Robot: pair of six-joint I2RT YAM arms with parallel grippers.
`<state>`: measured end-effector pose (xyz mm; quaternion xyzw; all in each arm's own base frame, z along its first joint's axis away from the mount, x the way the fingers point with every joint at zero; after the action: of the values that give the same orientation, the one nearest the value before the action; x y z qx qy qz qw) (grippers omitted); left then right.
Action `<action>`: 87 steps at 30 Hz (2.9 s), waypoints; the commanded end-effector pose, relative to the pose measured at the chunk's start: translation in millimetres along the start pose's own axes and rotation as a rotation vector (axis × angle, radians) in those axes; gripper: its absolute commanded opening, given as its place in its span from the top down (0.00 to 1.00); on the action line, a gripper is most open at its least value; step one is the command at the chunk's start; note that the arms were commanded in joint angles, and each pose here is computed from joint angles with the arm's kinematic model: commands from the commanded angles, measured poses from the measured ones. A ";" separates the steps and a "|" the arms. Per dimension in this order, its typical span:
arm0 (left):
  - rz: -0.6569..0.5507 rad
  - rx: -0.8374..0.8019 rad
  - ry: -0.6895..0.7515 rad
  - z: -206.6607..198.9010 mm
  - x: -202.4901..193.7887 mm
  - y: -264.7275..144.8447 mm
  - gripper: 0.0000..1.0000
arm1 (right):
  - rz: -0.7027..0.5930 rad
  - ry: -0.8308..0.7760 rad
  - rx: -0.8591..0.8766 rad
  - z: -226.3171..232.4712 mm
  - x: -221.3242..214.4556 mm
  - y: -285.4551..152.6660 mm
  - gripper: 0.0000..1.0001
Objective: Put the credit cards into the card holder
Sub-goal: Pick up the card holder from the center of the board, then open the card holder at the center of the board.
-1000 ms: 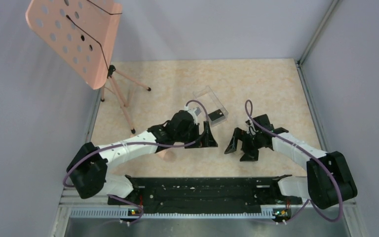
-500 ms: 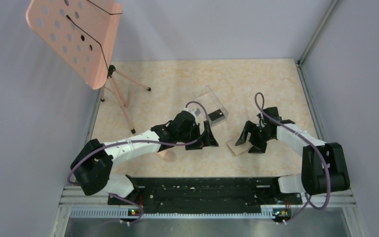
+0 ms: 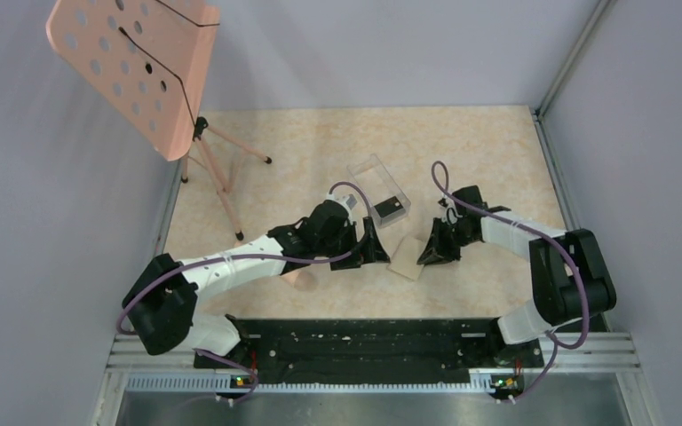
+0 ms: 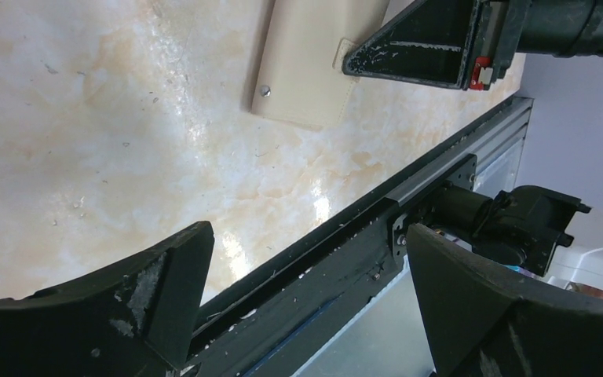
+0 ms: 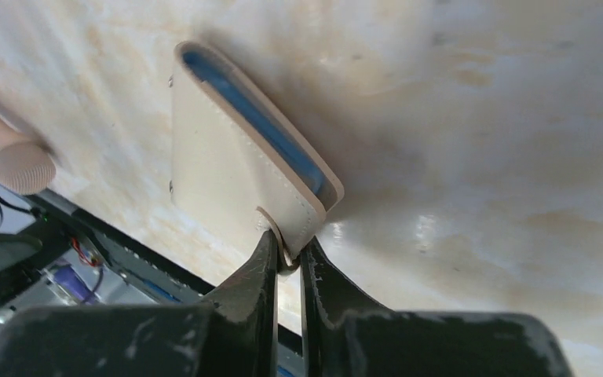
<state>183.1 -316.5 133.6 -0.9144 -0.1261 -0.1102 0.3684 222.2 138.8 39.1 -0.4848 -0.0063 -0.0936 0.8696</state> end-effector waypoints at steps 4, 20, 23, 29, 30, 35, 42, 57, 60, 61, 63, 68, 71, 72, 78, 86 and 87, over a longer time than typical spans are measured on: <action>-0.060 -0.001 0.015 -1.5 7.4 -8.9 0.01 | -0.008 -0.247 0.062 36.7 -11.9 -5.9 1.00; -0.111 -0.228 0.007 -15.6 0.9 -20.3 0.01 | -0.033 -0.433 0.504 115.4 -43.4 -81.7 1.00; -0.116 -0.337 0.013 -26.3 -2.3 -26.4 0.02 | -0.005 -0.445 0.570 121.3 -53.2 -89.1 1.00; -0.072 -0.493 0.049 -45.6 -10.5 -31.7 0.17 | 0.012 -0.461 0.665 132.1 -62.7 -102.1 1.00; -0.063 -0.513 0.057 -49.0 -11.3 -32.5 0.23 | 0.009 -0.462 0.667 132.4 -62.8 -103.3 1.00; -0.031 -0.557 0.091 -59.7 -12.4 -33.2 0.87 | 0.005 -0.457 0.666 135.0 -60.5 -105.2 1.00; -0.133 -0.327 0.188 -44.4 8.4 -43.9 1.00 | -0.143 -0.464 0.559 144.6 -35.0 -122.2 0.40; -0.310 -0.057 0.886 0.1 34.5 -82.9 1.00 | -0.133 -0.319 0.517 150.6 -30.1 -131.5 0.11; -0.352 -0.029 1.037 -3.7 40.0 -92.0 1.00 | -0.122 -0.299 0.520 150.5 -31.5 -131.2 0.10; -0.364 -0.021 1.095 -5.4 40.7 -95.2 1.00 | -0.119 -0.296 0.522 151.2 -31.7 -131.5 0.10; -0.393 -0.007 1.191 -9.1 42.4 -101.2 1.00 | -0.113 -0.290 0.531 153.0 -31.6 -133.2 0.10; -0.413 0.029 1.424 -14.7 40.0 -108.8 1.00 | -0.094 -0.282 0.556 158.7 -31.3 -136.1 0.08; -0.412 0.039 1.565 -20.8 33.5 -109.9 1.00 | -0.076 -0.279 0.588 163.9 -31.5 -138.3 0.08; -0.405 0.042 1.621 -22.5 29.7 -109.7 1.00 | -0.070 -0.279 0.601 165.7 -32.1 -139.4 0.08; -0.406 0.056 1.992 -35.6 7.6 -110.9 1.00 | -0.038 -0.260 0.641 170.9 -33.5 -140.8 0.08; -0.708 0.200 2.275 -77.0 -4.5 -131.1 1.00 | 0.021 -0.249 0.727 175.7 -41.5 -141.9 0.07; -0.729 0.210 2.297 -82.4 -7.1 -132.4 1.00 | 0.031 -0.241 0.745 176.8 -42.8 -142.4 0.07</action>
<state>120.1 -278.3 230.4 -0.2642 0.0907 -0.9240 0.2612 172.0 215.1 230.8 -0.1923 -0.1235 -0.0301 0.9731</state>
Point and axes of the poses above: each gripper's point midway between its finger pads, its own y axis out along the fingers, its own z axis along the line the jaws close on, x = y × z, the point moved 2 cm from there along -y, back along the fingers, and after that the axes turned 2 degrees about -y, right-handed, at the moved point
